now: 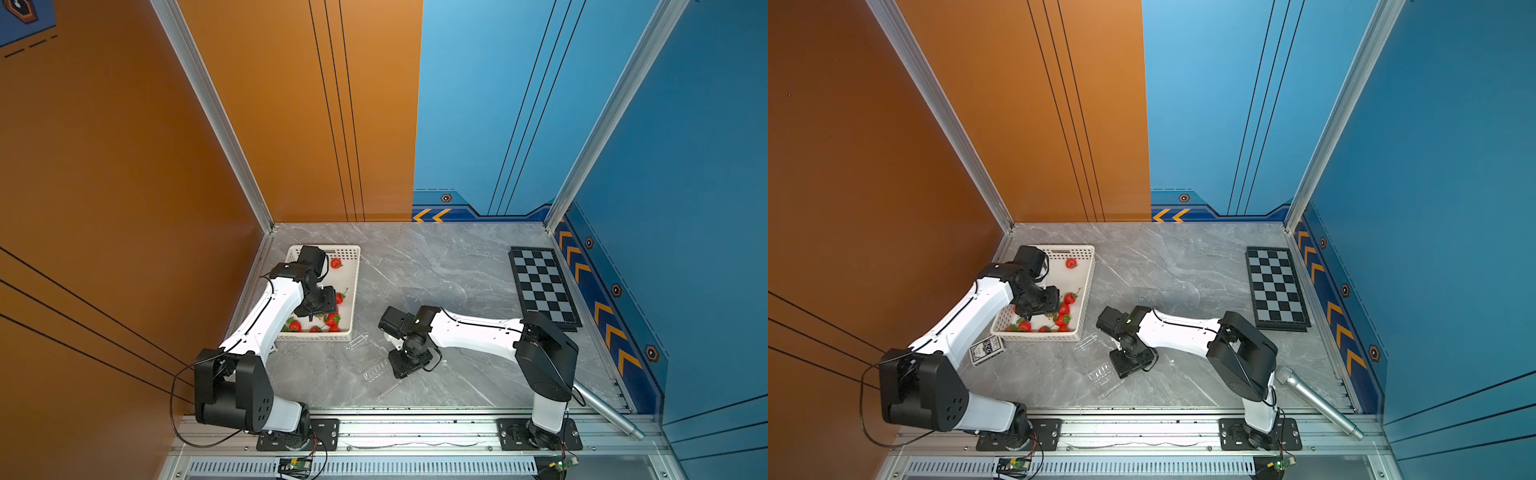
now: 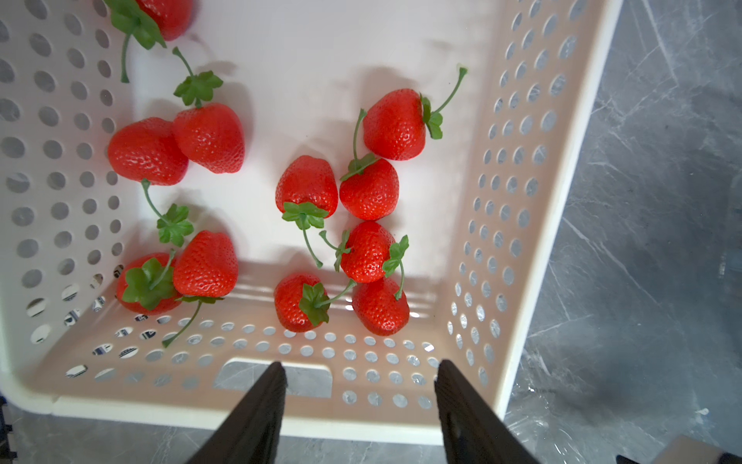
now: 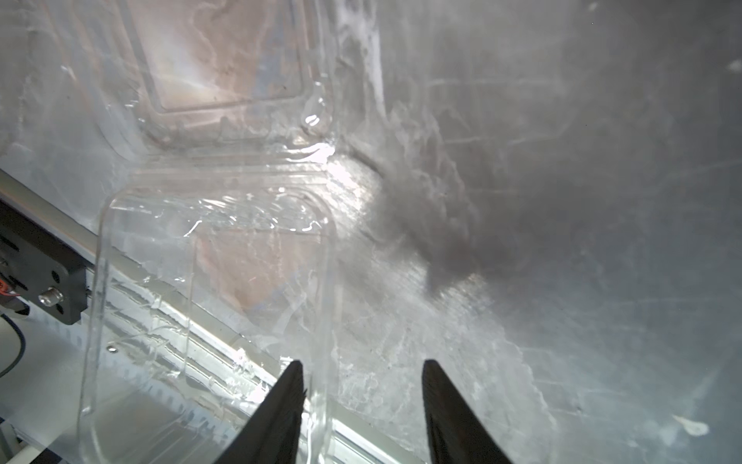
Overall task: Pack strawberries into containers
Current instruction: Move the packing box to the center of the board.
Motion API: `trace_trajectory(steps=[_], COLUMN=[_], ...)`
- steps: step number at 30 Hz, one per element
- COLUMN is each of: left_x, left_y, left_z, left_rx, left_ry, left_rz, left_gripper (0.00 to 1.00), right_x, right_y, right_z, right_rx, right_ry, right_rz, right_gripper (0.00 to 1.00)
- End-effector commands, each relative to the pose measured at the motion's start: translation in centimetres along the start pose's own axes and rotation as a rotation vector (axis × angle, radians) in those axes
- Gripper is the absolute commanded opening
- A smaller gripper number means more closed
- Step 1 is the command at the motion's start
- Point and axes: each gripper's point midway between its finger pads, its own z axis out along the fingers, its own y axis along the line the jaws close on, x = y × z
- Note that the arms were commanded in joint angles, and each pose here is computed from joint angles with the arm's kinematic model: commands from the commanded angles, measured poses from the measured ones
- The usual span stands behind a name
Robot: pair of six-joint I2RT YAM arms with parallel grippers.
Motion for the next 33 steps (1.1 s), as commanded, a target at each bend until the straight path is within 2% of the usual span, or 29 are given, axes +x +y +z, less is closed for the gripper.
trace_trajectory(steps=[1, 8, 17, 28, 33], left_x=[0.6, 0.5, 0.6, 0.9, 0.0], left_y=[-0.2, -0.2, -0.2, 0.1, -0.1], left_z=[-0.2, -0.2, 0.0, 0.9, 1.8], left_rx=[0.006, 0.006, 0.002, -0.037, -0.053], left_ry=[0.005, 0.003, 0.011, 0.037, 0.041], left_rz=[-0.002, -0.005, -0.004, -0.016, -0.019], left_gripper=[0.62, 0.62, 0.62, 0.62, 0.62], right_x=[1.7, 2.3, 1.2, -1.2, -1.9], right_y=[-1.4, -2.6, -5.6, -9.9, -11.3], right_z=[1.2, 2.5, 3.0, 3.4, 3.8], right_rx=[0.028, 0.054, 0.109, 0.125, 0.127], right_ry=[0.077, 0.114, 0.109, 0.081, 0.075], right_rz=[0.015, 0.018, 0.062, 0.147, 0.171], right_gripper=[0.46, 0.38, 0.3, 0.27, 0.26])
